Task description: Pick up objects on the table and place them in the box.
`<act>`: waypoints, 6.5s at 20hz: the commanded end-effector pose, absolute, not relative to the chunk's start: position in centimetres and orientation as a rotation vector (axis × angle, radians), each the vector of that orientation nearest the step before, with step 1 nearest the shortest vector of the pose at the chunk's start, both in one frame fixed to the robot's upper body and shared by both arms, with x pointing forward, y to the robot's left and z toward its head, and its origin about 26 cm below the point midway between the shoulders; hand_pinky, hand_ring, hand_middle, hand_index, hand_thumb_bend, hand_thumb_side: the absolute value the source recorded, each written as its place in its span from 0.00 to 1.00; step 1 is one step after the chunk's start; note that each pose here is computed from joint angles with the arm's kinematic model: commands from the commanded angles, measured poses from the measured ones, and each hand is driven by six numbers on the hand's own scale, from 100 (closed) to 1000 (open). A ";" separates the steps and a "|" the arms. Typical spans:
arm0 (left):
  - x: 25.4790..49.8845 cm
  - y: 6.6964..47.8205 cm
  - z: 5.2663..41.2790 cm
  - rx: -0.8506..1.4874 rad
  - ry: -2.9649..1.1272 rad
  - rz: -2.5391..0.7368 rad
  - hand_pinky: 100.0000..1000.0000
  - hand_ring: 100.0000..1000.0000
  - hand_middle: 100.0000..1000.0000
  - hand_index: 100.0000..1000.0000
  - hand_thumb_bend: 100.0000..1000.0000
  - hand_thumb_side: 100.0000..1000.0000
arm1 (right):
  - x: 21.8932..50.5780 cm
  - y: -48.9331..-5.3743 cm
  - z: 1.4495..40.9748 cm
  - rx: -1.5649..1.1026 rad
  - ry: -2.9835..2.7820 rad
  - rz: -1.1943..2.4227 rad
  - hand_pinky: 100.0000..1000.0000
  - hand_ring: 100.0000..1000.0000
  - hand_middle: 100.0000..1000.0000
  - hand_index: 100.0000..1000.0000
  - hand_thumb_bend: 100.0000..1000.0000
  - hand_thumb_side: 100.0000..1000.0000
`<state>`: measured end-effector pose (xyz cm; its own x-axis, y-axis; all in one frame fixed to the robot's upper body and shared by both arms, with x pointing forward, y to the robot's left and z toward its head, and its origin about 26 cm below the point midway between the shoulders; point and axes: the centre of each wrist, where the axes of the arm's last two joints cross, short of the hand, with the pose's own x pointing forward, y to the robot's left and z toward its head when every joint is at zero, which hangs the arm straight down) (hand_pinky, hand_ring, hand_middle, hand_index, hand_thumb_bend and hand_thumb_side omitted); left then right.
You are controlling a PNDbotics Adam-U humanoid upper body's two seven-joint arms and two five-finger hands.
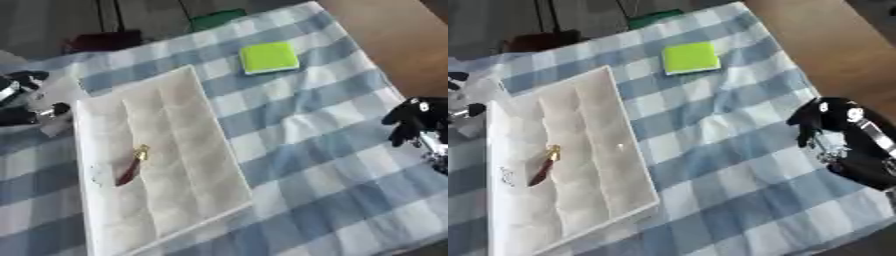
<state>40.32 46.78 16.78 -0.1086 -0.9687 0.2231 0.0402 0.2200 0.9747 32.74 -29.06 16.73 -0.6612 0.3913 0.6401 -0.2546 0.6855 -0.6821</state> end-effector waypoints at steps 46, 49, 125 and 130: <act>40.6 46.3 17.9 1.190 -1.268 -1.248 0.94 0.87 0.89 0.99 0.91 0.80 | 32.6 -29.1 17.5 -0.113 -2.092 1.021 0.49 0.39 0.56 0.64 0.00 0.56; 40.6 46.1 18.3 1.269 -1.293 -1.230 0.95 0.89 0.89 0.99 0.90 0.79 | 32.6 -29.1 17.5 -0.113 -2.093 1.021 0.49 0.39 0.56 0.64 0.00 0.56; 33.9 29.4 26.6 0.659 -2.076 -1.760 0.83 0.77 0.85 0.92 0.72 0.73 | 32.6 -29.3 16.9 -0.070 -2.075 1.004 0.49 0.40 0.56 0.64 0.00 0.58; 34.0 29.1 26.5 0.770 -1.933 -1.953 0.93 0.83 0.88 0.95 0.91 0.88 | 32.6 -29.3 16.9 -0.067 -2.075 1.006 0.49 0.40 0.56 0.63 0.00 0.58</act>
<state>34.29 28.75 25.26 -0.8284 -0.5519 -0.0956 -0.1194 0.0072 0.9928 32.66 -29.11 16.32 -0.6582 0.3641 0.6589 -0.2905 0.6846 -0.6685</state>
